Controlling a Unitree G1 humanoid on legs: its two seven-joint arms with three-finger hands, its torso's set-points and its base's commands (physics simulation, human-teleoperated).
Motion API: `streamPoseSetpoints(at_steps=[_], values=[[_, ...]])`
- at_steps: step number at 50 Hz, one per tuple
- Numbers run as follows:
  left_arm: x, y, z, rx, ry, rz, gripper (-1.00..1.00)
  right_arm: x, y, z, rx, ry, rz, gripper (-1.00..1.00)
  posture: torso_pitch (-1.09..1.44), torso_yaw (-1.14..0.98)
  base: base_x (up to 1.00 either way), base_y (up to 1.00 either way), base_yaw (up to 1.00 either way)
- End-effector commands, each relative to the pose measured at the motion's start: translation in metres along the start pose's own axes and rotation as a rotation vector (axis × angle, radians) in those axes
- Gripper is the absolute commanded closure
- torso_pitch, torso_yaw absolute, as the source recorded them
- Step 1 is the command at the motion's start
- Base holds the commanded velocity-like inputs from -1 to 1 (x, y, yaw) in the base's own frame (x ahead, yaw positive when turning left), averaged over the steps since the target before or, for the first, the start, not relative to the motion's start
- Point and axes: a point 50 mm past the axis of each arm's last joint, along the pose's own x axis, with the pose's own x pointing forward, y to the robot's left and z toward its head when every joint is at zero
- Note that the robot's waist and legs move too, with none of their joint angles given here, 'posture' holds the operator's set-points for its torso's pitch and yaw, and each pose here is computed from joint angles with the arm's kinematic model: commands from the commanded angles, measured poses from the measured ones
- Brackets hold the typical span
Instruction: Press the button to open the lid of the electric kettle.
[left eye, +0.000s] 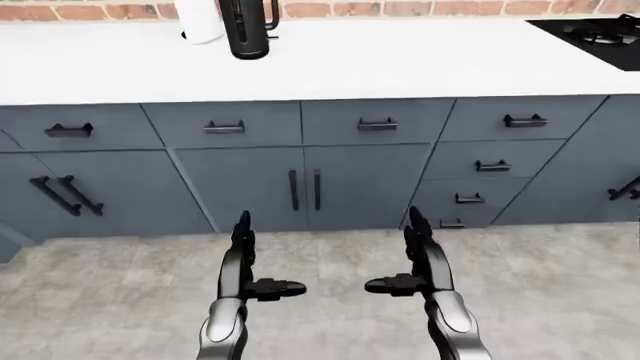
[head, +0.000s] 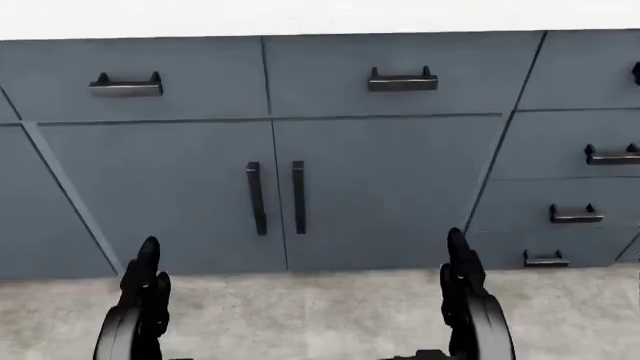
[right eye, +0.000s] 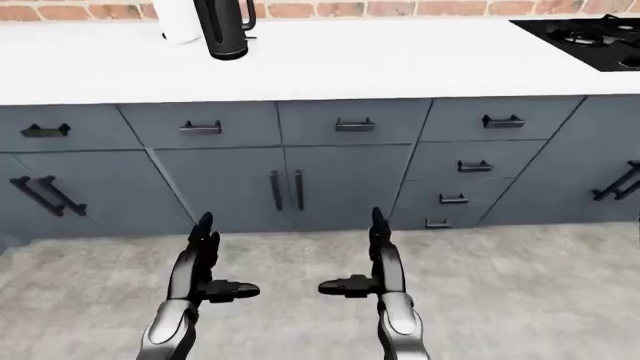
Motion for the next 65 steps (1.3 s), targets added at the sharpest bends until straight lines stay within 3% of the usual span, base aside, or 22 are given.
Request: streamPoseSetpoints(at_steps=[1, 6, 8, 9, 10, 13, 18, 23, 42, 65], values=[[0.002, 0.0, 0.038, -0.019, -0.184, -0.008, -1.0, 0.004, 0.0, 0.037, -0.001, -0.172, 0.011, -1.0, 0.0, 0.0, 0.0, 0.0, 0.0], [0.0, 0.005, 0.051, -0.024, -0.211, 0.006, -1.0, 0.004, -0.004, 0.05, 0.006, -0.192, 0.006, -1.0, 0.0, 0.0, 0.0, 0.0, 0.0], [-0.001, 0.008, 0.061, -0.017, -0.238, 0.011, -1.0, 0.005, -0.006, 0.057, 0.004, -0.203, 0.0, -1.0, 0.0, 0.0, 0.0, 0.0, 0.0], [-0.002, 0.009, 0.065, 0.033, -0.278, 0.01, -1.0, 0.005, -0.007, 0.06, 0.006, -0.211, -0.001, -1.0, 0.0, 0.0, 0.0, 0.0, 0.0], [-0.002, 0.013, 0.07, 0.024, -0.295, 0.039, -1.0, 0.006, -0.008, 0.063, 0.012, -0.216, -0.004, -1.0, 0.0, 0.0, 0.0, 0.0, 0.0], [-0.003, 0.021, 0.077, -0.012, -0.286, 0.077, -1.0, 0.007, -0.011, 0.073, 0.014, -0.235, -0.012, -1.0, 0.0, 0.0, 0.0, 0.0, 0.0], [-0.008, 0.032, 0.093, 0.003, -0.333, 0.105, -1.0, 0.009, -0.023, 0.095, 0.02, -0.269, -0.037, -1.0, 0.0, 0.0, 0.0, 0.0, 0.0], [-0.012, 0.04, 0.106, -0.027, -0.333, 0.133, -1.0, 0.011, -0.035, 0.113, 0.027, -0.307, -0.06, -1.0, 0.0, 0.0, 0.0, 0.0, 0.0], [-0.042, 0.07, 0.174, 0.039, -0.468, 0.231, -1.0, 0.001, -0.065, 0.174, 0.019, -0.417, -0.128, -1.0, 0.0, 0.0, 0.0, 0.0, 0.0], [-0.045, 0.073, 0.178, 0.045, -0.468, 0.239, -1.0, -0.003, -0.068, 0.182, 0.001, -0.44, -0.125, -1.0, 0.0, 0.0, 0.1, 0.0, 0.0]])
